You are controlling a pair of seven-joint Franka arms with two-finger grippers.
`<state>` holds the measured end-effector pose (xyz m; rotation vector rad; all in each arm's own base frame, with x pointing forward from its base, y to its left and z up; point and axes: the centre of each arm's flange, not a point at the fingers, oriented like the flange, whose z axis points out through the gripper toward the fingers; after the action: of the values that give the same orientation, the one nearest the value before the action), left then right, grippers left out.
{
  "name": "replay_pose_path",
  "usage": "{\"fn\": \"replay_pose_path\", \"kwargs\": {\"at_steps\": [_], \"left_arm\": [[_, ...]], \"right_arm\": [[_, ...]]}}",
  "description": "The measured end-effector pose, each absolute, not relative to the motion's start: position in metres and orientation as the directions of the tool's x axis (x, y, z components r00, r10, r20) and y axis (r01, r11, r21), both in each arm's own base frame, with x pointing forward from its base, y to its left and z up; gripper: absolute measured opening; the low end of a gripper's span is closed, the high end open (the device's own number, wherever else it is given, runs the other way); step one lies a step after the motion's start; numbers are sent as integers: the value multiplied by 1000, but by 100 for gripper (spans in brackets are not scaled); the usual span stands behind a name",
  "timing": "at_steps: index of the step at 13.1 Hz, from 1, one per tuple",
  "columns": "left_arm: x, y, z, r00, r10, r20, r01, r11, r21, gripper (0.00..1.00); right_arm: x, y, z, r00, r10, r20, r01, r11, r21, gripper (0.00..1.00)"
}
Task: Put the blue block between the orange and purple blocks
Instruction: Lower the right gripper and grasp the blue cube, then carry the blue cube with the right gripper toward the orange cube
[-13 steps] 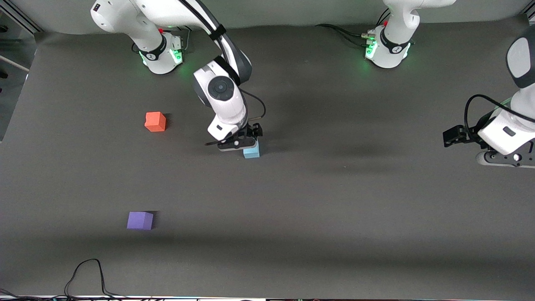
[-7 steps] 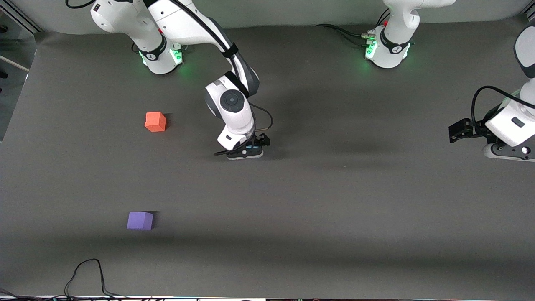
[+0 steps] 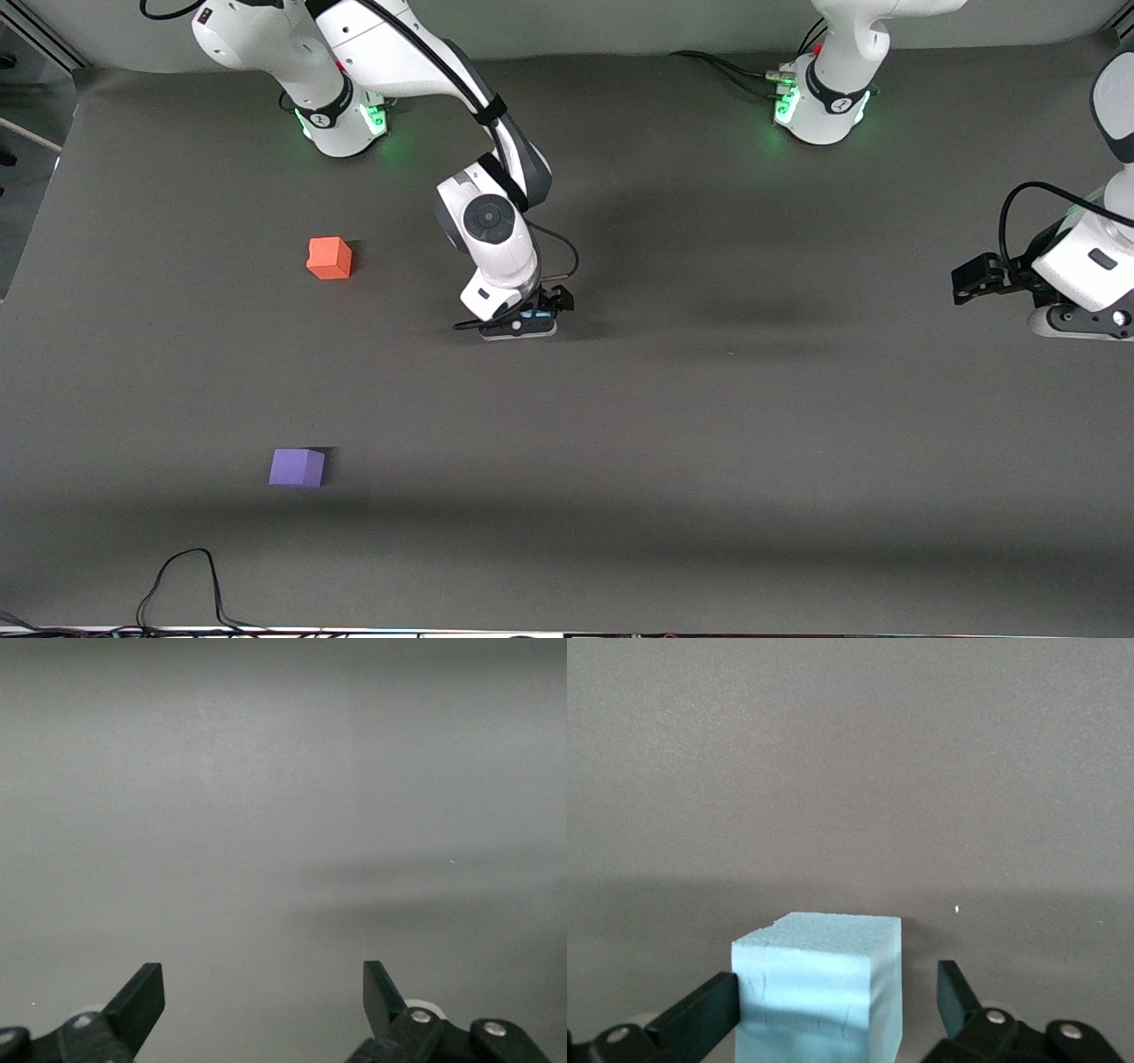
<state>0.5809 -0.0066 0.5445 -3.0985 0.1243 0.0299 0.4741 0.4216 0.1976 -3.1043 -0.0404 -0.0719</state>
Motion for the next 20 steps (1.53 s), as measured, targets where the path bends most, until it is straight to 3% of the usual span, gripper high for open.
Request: {"fn": "replay_pose_path", "kwargs": {"at_steps": [10, 14, 17, 20], "left_arm": [[581, -7, 544, 997, -77, -23, -78, -996, -39, 100], [581, -7, 545, 997, -74, -22, -75, -996, -40, 100], [581, -6, 545, 997, -72, -22, -73, -997, -40, 100], [581, -6, 546, 997, -69, -19, -70, -997, -40, 100]], "right_arm": [[474, 421, 192, 1000, 18, 21, 19, -999, -27, 100], [474, 418, 189, 999, 51, 4, 51, -999, -16, 56], [482, 409, 198, 999, 45, -30, 45, -999, 0, 55], [516, 371, 252, 998, 5, -59, 4, -1000, -8, 55]]}}
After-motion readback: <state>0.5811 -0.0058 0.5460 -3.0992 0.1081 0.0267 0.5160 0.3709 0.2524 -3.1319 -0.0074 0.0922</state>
